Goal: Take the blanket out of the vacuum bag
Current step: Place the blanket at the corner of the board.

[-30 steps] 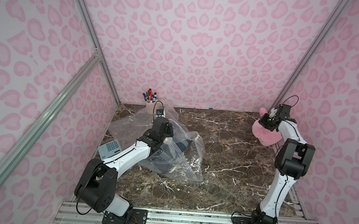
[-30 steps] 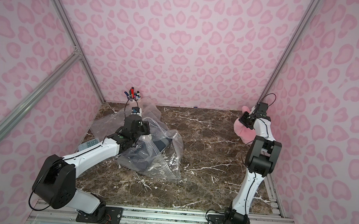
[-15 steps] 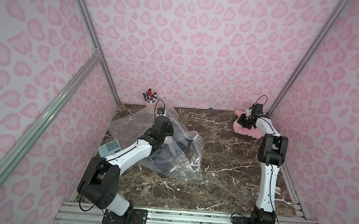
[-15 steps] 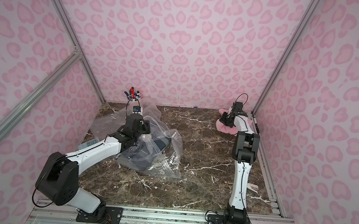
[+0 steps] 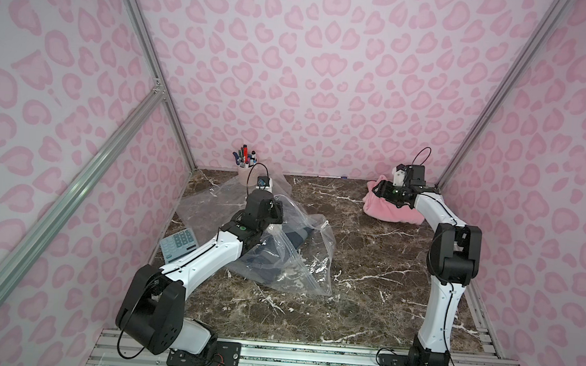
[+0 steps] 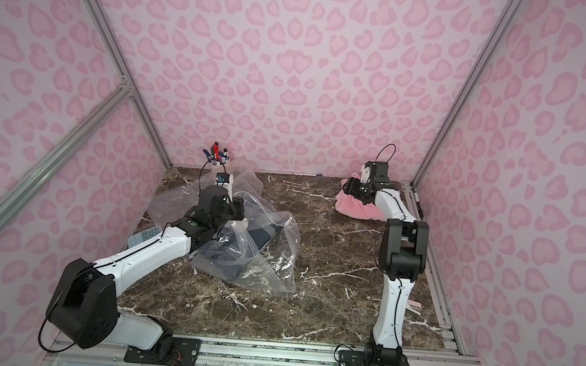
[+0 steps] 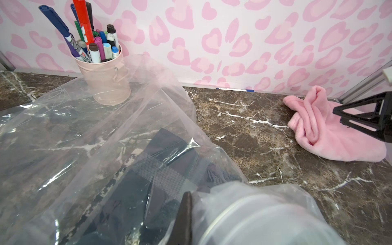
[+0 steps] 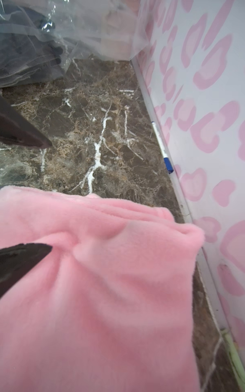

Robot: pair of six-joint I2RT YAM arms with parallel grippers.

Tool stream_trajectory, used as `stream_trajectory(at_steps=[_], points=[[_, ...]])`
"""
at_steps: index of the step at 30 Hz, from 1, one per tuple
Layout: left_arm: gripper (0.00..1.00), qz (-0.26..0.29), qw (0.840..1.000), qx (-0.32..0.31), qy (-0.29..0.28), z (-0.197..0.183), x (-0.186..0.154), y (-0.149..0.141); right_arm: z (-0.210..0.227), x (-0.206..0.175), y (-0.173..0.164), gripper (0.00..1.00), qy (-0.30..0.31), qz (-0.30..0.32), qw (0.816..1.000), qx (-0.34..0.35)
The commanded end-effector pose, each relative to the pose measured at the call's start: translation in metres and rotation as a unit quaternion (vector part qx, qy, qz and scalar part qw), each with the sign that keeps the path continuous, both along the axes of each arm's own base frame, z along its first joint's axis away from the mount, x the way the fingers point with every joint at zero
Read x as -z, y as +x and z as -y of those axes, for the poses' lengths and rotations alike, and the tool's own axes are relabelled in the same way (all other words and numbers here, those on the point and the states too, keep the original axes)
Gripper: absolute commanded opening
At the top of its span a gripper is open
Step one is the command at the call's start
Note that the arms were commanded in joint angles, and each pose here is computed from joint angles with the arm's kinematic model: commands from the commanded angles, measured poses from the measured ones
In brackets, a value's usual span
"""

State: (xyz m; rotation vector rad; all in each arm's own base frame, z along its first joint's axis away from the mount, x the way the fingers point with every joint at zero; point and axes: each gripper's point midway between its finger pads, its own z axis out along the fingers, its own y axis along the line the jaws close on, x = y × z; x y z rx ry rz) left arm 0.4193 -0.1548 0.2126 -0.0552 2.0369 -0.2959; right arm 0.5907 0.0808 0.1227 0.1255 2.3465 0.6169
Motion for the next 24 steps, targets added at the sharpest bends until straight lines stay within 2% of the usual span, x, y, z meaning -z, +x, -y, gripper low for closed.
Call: stream_trajectory(at_steps=[1,5,8,11,14,17,20,21,24], points=[[0.04,-0.002,1.0,0.01,0.002,0.002,0.003,-0.002,-0.011,-0.001,0.015,0.71,0.071,0.024,0.997,-0.025],[0.04,-0.011,1.0,0.013,0.008,0.003,0.009,-0.001,-0.02,0.005,0.041,0.71,0.172,0.04,0.983,-0.054],[0.04,-0.013,1.0,0.014,0.012,0.003,0.012,0.0,-0.029,0.007,0.06,0.7,0.206,0.045,0.975,-0.071],[0.04,-0.017,1.0,0.013,0.014,0.003,0.015,0.001,-0.029,0.023,0.074,0.7,0.206,0.008,0.977,-0.058],[0.04,-0.018,1.0,0.014,0.015,0.004,0.015,0.001,-0.019,0.033,0.077,0.68,0.17,-0.027,0.985,-0.031],[0.04,-0.016,1.0,0.014,0.019,0.003,0.013,0.002,-0.013,0.003,0.077,0.68,0.137,-0.005,0.99,-0.012],[0.04,-0.019,1.0,0.014,0.021,0.004,0.016,0.004,-0.007,-0.033,0.078,0.68,0.132,0.032,0.991,0.007],[0.04,-0.022,0.999,0.015,0.019,0.005,0.019,0.004,-0.007,-0.035,0.077,0.69,0.136,0.035,0.99,0.01],[0.04,-0.025,0.999,0.023,0.007,0.01,0.022,0.004,-0.01,-0.003,0.067,0.68,0.142,-0.009,0.99,0.004]])
